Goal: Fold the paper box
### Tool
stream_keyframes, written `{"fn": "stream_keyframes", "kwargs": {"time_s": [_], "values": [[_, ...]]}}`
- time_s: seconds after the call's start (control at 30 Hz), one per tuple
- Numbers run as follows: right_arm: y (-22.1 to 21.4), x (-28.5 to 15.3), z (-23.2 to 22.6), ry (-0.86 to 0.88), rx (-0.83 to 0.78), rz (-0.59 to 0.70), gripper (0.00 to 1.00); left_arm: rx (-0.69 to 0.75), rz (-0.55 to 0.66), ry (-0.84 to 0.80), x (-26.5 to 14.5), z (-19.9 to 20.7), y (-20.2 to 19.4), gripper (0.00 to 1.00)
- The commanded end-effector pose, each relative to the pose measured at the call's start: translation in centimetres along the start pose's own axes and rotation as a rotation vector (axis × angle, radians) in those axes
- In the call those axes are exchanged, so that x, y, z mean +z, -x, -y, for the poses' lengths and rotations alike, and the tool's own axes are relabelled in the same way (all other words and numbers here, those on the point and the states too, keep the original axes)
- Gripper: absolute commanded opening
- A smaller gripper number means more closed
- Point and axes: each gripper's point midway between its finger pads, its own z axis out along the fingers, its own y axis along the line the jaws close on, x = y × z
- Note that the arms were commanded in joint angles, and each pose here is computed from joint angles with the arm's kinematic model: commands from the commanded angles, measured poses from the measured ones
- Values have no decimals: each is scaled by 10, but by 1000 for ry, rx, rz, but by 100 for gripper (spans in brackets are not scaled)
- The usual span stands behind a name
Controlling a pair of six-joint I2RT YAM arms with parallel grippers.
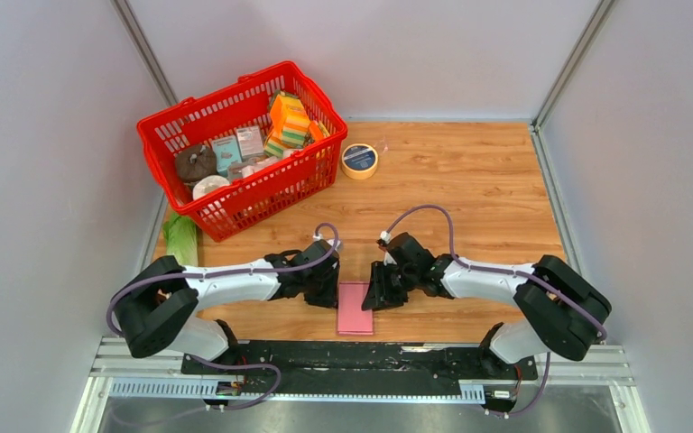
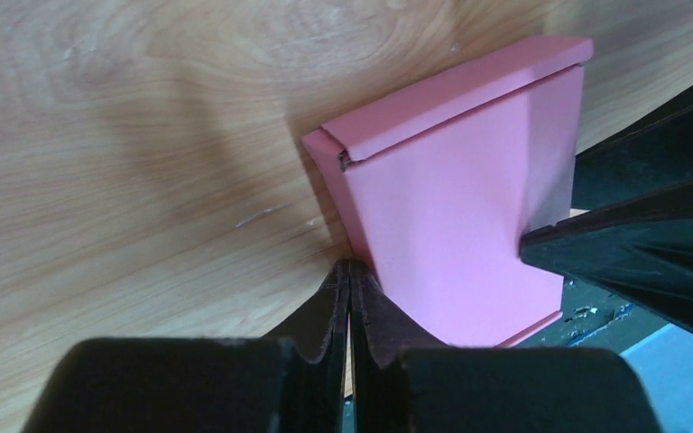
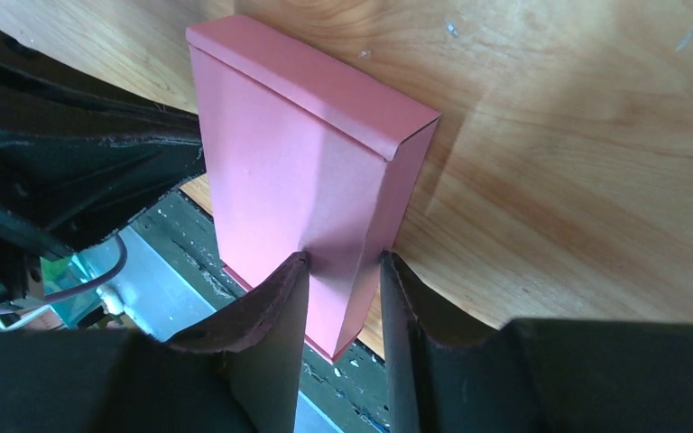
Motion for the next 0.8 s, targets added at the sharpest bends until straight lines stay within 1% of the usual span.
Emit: {"fn": "stream_keyframes", "kwargs": {"time_s": [0.0, 0.13, 0.27, 0.3, 0.33, 0.37, 0.4, 0.43, 0.47, 0.57, 0.6, 0.7, 0.73, 0.77], "values": [[6, 10, -16, 88, 17, 21, 36, 20, 17, -102, 15, 40, 7, 7], [7, 14, -15, 94, 33, 21, 35, 2, 88, -173, 16, 59, 21, 7], [8, 14, -7, 51, 10, 29, 37, 13, 154, -167, 2, 55, 29, 10], [10, 13, -8, 45, -2, 33, 40, 14, 193, -139, -5, 48, 34, 11], [8, 11, -3, 18, 0, 29, 42, 18, 174, -94, -7, 37, 27, 15], [8, 9, -1, 8, -13, 31, 49, 33, 162, -79, -10, 31, 23, 16], [10, 6, -4, 11, -27, 40, 52, 35, 197, -49, -18, 24, 28, 18], [9, 4, -1, -6, -29, 39, 55, 42, 174, -9, -21, 13, 20, 22], [9, 1, -1, -9, -38, 39, 60, 51, 167, 3, -24, 8, 16, 23], [8, -6, -4, -10, -62, 41, 67, 65, 127, 18, -32, -1, 2, 24], [7, -9, -6, -2, -67, 38, 68, 73, 107, -6, -33, 2, -2, 24], [1, -12, -12, 17, -72, 19, 69, 77, 27, -107, -32, 18, -18, 17], [-2, -12, -14, 18, -74, 15, 69, 78, 13, -121, -32, 21, -22, 12], [-4, -12, -14, 17, -74, 13, 72, 69, 3, -121, -31, 21, -26, 10]]}}
